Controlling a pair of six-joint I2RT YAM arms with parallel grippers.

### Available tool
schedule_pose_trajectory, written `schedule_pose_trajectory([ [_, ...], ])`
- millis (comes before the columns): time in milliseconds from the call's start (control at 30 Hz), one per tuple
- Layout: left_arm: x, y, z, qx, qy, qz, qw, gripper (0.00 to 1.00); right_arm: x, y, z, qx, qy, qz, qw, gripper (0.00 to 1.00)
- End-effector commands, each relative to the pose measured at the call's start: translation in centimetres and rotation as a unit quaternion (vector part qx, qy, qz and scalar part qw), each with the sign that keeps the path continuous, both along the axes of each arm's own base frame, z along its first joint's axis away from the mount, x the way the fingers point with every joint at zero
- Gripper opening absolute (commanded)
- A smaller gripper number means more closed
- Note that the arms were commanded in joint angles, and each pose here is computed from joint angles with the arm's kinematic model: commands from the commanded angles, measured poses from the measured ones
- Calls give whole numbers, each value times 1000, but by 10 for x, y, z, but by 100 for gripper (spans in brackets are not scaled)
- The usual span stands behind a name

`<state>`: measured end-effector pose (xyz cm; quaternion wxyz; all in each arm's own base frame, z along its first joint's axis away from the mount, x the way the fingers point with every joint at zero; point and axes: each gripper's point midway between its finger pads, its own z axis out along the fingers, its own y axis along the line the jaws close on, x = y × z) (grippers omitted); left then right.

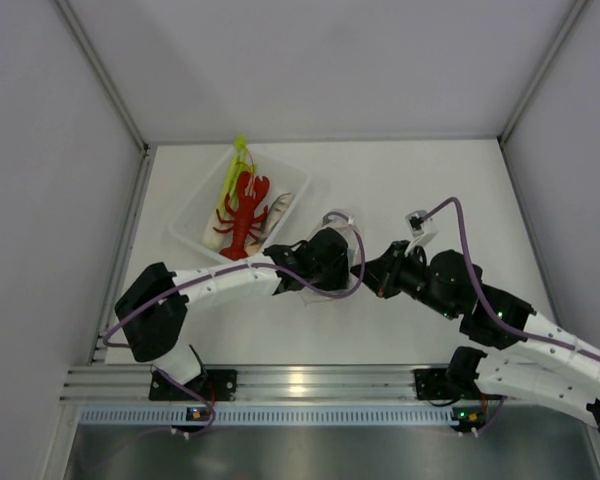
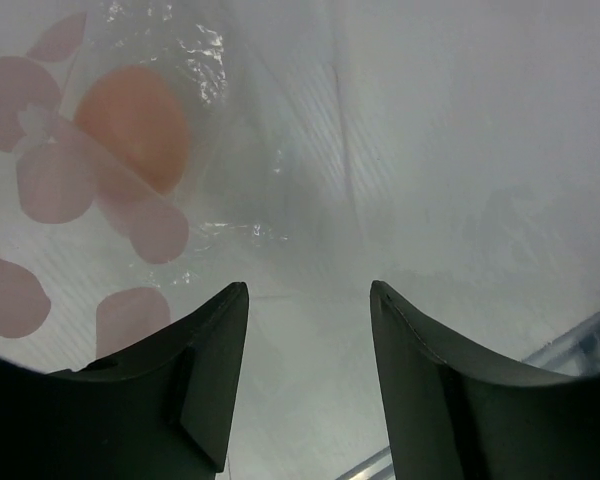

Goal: Open the zip-top bag and remove the fake food
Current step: Pick up the food from the zipper food storage bag.

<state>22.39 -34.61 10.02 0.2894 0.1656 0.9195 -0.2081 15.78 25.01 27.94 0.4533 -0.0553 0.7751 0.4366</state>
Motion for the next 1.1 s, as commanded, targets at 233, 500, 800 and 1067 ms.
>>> schedule_pose_trajectory([
  [233, 47, 12, 15, 76, -91, 42, 992, 56, -5, -6, -1, -55, 2, 5, 998, 0],
  [500, 69, 12, 8, 140, -135, 15, 981, 2, -6, -17, 15, -49, -14, -1, 999, 0],
  [800, 58, 6, -3, 143, -120, -34, 982, 0, -5, -38, 40, -43, -33, -27, 998, 0],
  [1067, 2, -14, 7, 62, -53, -139, 987, 0, -7, -57, 58, -63, -44, -42, 996, 0],
])
